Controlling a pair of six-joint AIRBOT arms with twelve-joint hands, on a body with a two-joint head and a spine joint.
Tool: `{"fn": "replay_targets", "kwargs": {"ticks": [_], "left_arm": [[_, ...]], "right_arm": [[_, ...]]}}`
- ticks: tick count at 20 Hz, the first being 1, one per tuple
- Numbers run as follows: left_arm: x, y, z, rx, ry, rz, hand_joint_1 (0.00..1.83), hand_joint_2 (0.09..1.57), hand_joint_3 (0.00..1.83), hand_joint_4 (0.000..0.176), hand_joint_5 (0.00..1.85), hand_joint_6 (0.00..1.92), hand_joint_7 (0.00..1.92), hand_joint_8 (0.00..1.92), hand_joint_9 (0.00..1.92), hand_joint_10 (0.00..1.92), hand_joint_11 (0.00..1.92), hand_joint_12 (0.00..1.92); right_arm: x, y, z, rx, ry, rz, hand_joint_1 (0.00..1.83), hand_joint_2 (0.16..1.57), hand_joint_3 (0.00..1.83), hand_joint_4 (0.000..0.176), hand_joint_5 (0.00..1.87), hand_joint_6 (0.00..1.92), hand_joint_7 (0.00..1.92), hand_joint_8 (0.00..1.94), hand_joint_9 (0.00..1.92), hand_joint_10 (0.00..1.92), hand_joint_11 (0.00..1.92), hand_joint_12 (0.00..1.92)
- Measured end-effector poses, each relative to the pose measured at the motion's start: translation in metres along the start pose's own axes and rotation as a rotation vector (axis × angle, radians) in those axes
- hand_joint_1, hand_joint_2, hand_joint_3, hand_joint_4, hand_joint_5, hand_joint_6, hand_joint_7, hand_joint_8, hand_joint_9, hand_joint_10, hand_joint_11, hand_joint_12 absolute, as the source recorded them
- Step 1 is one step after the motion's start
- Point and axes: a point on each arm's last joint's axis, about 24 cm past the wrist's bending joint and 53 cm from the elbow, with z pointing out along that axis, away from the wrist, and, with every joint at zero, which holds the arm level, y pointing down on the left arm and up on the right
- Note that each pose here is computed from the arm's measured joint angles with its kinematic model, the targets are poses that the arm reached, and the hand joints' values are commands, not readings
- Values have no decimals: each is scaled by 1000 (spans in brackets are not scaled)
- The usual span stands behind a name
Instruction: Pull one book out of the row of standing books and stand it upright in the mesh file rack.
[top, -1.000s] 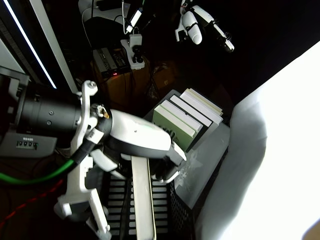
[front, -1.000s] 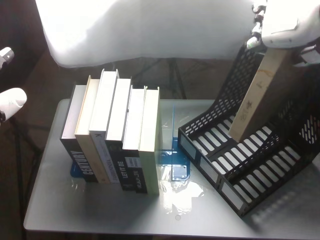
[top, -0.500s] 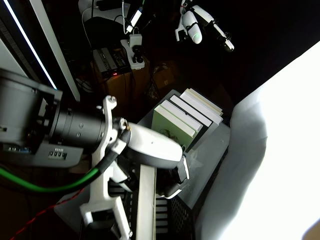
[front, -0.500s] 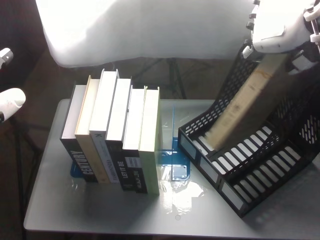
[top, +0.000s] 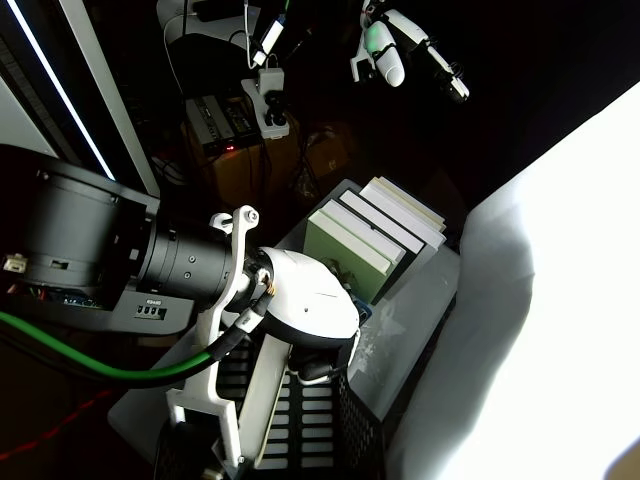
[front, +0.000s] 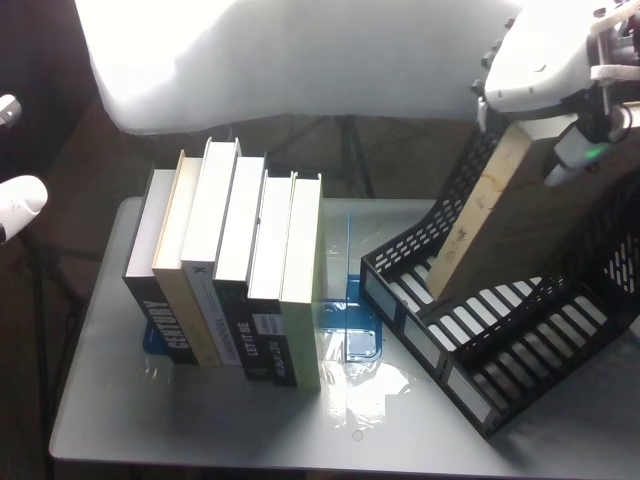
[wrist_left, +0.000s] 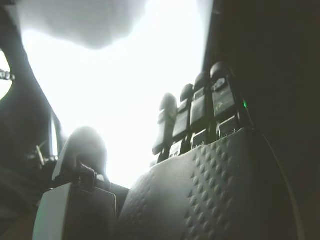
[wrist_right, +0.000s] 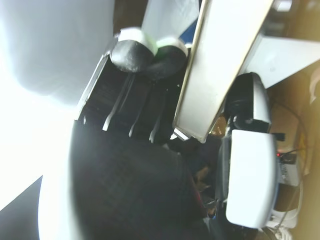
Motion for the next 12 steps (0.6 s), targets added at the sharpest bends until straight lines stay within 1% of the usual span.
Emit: {"fn": "replay_targets", "kwargs": {"ticks": [1, 2, 3, 5, 6, 9, 10, 11, 12], "left_arm": [[1, 0, 0, 2, 3, 0, 311, 1350, 0, 35, 135, 7, 15, 3, 0, 0, 0, 0], [1, -1, 0, 2, 5, 1, 303, 1348, 0, 36, 138, 7, 23, 5, 0, 0, 8, 4], [1, -1, 0, 3, 5, 1, 300, 1347, 0, 40, 138, 6, 24, 5, 0, 0, 1, 0], [0, 0, 0, 2, 0, 0, 297, 1345, 0, 39, 141, 6, 24, 4, 0, 0, 10, 5], [0, 0, 0, 2, 0, 0, 290, 1345, 0, 44, 137, 4, 23, 3, 0, 0, 1, 0], [0, 0, 0, 2, 1, -1, 282, 1344, 0, 47, 133, 2, 23, 2, 0, 0, 0, 0], [0, 0, 0, 2, 1, 0, 283, 1343, 0, 56, 133, 2, 23, 1, 0, 0, 0, 0], [1, 0, 0, 2, 1, -1, 284, 1343, 0, 54, 137, 3, 23, 1, 0, 0, 0, 0], [1, 0, 0, 2, 1, -1, 285, 1345, 0, 47, 133, 2, 24, 2, 0, 0, 0, 0]], "right_arm": [[0, -1, 0, 4, -2, 23, 1152, 1109, 0, 0, 1004, 959, 1111, 1326, 1054, 1537, 994, 1905], [-1, -2, 0, 5, -3, 26, 1152, 1109, 0, 0, 1004, 959, 1111, 1326, 1055, 1537, 994, 1905], [0, -1, 0, 5, -1, 26, 1152, 1109, 0, 0, 1004, 959, 1111, 1326, 1055, 1537, 994, 1904], [0, 1, 2, 2, 1, 23, 1152, 1108, 0, 0, 1004, 958, 1111, 1326, 1055, 1537, 994, 1904], [-1, 2, 4, 0, 2, 20, 1152, 1108, 0, 0, 1004, 958, 1111, 1325, 1055, 1537, 994, 1904], [5, 4, 7, -2, 14, 16, 1152, 1108, 0, 0, 1004, 958, 1111, 1325, 1055, 1537, 994, 1904], [9, 4, 8, -1, 22, 17, 1152, 1108, 0, 0, 1004, 958, 1111, 1325, 1055, 1537, 994, 1904], [12, 2, 9, 4, 25, 13, 1152, 1108, 0, 0, 1004, 958, 1111, 1325, 1055, 1537, 994, 1904], [15, 1, 10, 6, 33, 13, 1152, 1108, 0, 0, 1004, 958, 1111, 1325, 1055, 1537, 994, 1904]]}}
